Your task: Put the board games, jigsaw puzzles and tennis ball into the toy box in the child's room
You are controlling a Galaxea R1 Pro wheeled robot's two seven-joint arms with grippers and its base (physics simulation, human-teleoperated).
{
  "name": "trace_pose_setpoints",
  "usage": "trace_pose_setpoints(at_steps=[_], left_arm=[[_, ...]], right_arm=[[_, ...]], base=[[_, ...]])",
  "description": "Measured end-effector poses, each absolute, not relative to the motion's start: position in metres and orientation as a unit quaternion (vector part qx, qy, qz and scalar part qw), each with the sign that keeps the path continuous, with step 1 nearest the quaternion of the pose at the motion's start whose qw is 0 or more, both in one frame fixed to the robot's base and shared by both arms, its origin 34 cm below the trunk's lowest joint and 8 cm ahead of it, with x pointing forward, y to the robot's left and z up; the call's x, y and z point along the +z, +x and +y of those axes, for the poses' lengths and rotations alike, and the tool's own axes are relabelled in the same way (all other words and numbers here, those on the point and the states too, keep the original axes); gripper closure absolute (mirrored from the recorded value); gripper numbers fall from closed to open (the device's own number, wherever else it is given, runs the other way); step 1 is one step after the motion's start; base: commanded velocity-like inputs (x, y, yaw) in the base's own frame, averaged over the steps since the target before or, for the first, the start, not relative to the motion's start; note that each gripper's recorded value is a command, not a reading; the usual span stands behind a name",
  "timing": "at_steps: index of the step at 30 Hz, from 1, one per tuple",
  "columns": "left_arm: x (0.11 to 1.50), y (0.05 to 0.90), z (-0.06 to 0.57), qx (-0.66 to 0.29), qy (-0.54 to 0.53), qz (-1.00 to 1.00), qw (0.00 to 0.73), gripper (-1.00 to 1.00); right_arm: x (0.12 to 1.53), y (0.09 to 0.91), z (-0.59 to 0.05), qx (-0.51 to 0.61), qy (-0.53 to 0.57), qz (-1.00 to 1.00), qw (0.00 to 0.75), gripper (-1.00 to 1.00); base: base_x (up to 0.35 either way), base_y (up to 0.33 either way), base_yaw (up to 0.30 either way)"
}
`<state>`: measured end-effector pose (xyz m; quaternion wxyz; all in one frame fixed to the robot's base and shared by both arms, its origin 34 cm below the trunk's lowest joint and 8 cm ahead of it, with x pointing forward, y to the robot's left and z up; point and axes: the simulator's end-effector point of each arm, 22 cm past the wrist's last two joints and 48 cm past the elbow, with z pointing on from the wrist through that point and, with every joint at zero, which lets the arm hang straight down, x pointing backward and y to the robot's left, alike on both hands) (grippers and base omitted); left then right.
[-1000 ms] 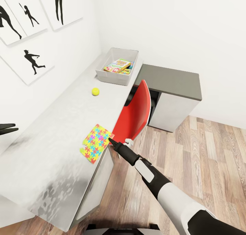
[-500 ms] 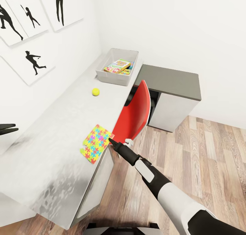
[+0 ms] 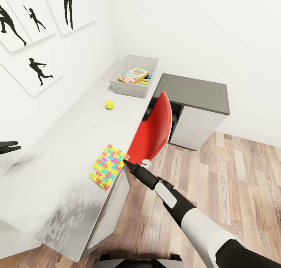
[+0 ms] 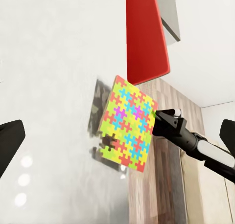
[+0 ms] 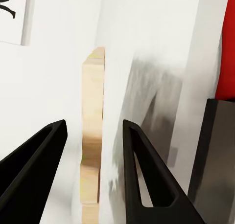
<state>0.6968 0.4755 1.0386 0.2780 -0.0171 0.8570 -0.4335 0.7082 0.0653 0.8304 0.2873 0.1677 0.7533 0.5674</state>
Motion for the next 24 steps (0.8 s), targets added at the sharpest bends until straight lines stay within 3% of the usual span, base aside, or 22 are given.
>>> trace_pose_setpoints(at_steps=[24], left_arm=[[1.0419, 0.6960, 0.4813, -0.428, -0.018, 0.860, 0.278, -1.00]], right_arm=[[0.8336, 0.7082, 0.0707, 0.572, 0.172, 0.750, 0.285, 1.00]], base=[[0.000, 0.000, 0.000]])
